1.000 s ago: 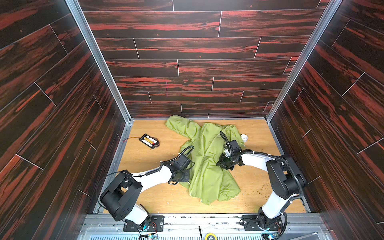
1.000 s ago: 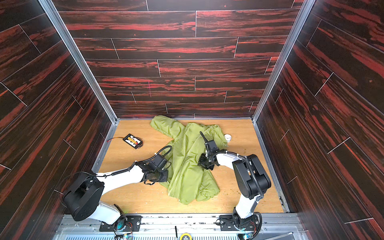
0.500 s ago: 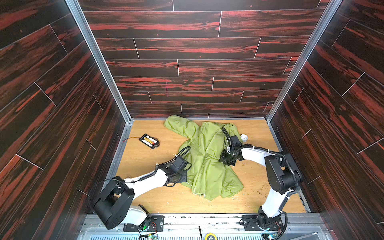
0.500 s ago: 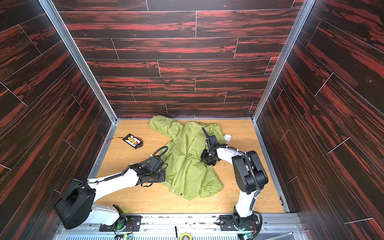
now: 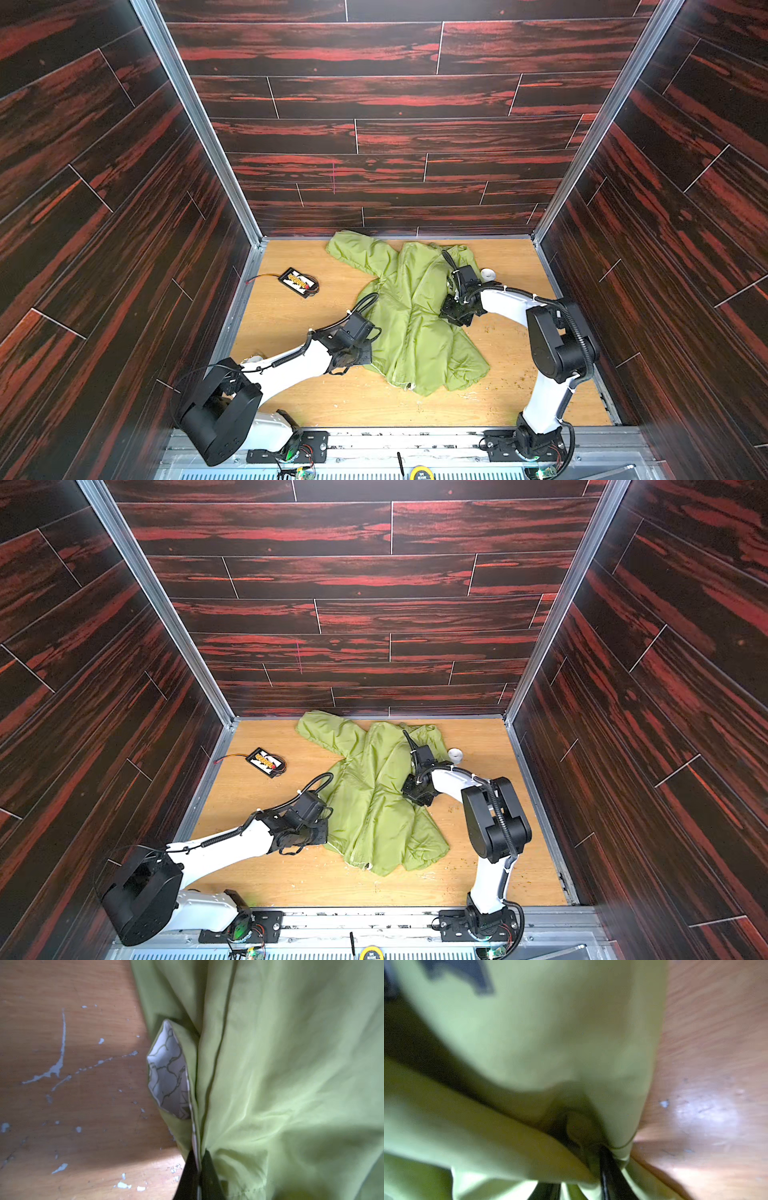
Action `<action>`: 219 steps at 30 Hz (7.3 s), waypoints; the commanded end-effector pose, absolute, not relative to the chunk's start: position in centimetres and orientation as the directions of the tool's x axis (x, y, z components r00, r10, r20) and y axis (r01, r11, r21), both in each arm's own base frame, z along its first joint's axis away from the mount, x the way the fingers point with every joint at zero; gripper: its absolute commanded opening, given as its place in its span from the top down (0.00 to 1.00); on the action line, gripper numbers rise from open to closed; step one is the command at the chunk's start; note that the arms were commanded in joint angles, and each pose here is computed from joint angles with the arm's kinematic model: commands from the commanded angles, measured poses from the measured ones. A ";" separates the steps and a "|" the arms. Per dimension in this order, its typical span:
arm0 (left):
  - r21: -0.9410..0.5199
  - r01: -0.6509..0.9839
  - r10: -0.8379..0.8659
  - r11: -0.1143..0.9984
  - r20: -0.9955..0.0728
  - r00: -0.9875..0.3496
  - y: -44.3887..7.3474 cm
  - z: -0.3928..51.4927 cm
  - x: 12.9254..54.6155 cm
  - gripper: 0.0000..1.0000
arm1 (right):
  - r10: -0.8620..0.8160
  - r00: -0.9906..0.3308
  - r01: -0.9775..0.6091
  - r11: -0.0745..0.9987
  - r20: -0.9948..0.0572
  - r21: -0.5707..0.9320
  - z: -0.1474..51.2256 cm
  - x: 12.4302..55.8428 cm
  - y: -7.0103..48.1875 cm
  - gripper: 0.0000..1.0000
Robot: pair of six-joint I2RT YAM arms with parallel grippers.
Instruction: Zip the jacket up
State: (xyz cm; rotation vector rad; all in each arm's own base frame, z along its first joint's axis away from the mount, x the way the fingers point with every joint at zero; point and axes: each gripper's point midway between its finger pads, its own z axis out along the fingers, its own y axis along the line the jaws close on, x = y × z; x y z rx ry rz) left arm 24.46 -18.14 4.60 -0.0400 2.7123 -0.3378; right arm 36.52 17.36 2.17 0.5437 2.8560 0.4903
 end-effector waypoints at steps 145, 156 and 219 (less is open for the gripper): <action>-0.233 0.268 0.130 0.935 -0.478 -0.869 -24.4 6.6 25.5 1.00 | 0.208 -0.964 0.140 0.927 -0.166 0.347 1.2 20.8 23.0 0.90; -0.259 0.202 0.055 0.945 -0.482 -0.874 -22.3 6.7 26.9 1.00 | 0.245 -0.946 0.172 0.934 -0.213 0.312 2.6 23.0 19.5 0.90; -0.682 0.261 -0.108 0.683 -0.448 -0.888 -24.3 17.4 28.2 1.00 | 0.314 -0.925 0.031 0.627 -0.215 0.779 10.2 24.5 29.1 0.41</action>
